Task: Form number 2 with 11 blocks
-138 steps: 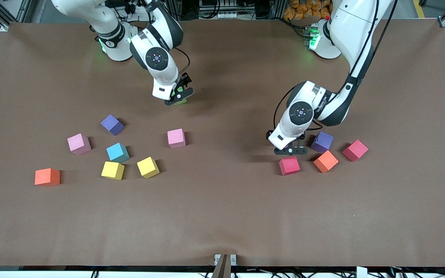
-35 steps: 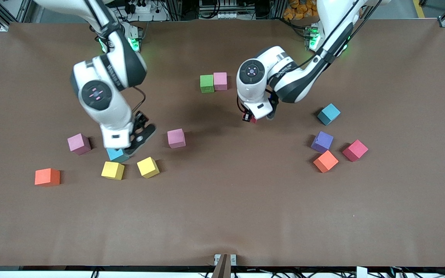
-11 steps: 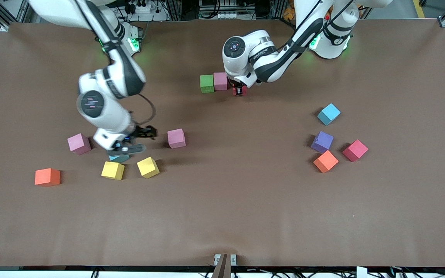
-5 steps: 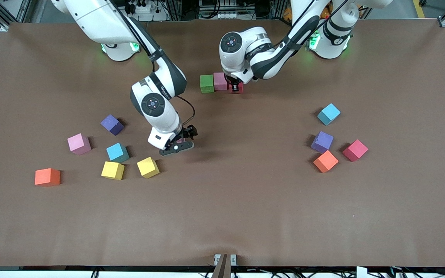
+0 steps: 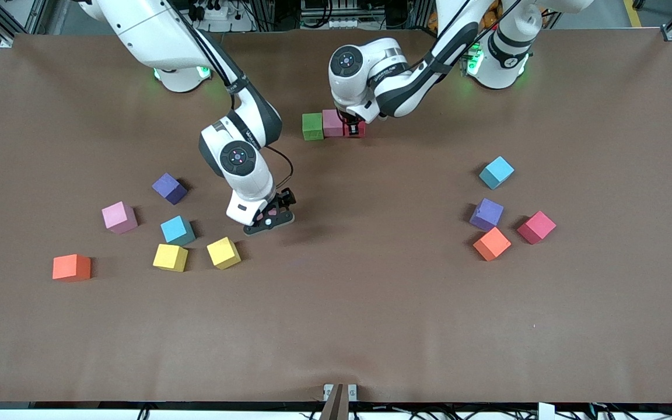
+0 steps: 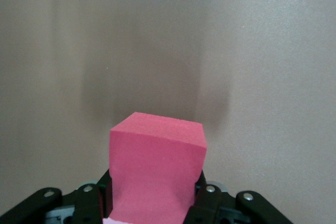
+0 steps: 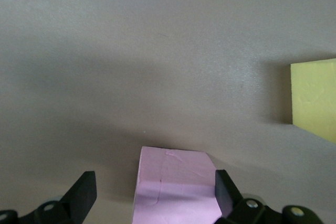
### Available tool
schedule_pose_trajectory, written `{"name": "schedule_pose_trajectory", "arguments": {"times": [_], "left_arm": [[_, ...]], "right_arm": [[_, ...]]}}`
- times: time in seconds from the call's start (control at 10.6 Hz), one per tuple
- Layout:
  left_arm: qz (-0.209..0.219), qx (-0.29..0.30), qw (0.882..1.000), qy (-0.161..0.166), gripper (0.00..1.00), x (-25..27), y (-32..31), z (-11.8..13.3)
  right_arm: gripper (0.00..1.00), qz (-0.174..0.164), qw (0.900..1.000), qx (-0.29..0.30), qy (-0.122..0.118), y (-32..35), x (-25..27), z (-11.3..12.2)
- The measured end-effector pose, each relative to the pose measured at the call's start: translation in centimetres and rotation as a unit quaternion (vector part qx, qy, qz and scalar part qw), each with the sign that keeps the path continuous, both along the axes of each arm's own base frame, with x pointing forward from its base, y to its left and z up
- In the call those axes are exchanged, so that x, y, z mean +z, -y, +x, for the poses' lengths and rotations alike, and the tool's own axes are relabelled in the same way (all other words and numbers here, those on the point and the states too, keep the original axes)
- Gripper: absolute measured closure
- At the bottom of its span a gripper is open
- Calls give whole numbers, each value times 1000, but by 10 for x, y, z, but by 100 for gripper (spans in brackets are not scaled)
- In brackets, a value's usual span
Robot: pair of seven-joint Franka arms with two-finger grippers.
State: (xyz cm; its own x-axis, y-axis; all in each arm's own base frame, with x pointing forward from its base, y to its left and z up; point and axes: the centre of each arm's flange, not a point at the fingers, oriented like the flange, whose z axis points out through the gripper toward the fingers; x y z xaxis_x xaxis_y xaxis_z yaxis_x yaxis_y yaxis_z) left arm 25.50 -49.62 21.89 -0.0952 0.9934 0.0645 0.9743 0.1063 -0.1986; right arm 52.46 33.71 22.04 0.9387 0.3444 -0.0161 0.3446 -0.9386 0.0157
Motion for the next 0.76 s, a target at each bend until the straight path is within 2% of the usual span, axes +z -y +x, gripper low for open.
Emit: {"name": "schedule_pose_trajectory", "arguments": {"times": [0.76], "left_arm": [[2, 18, 1000, -8, 44, -9, -2, 2]], "right_arm": [[0, -8, 1000, 7, 4, 6, 0, 2]]}}
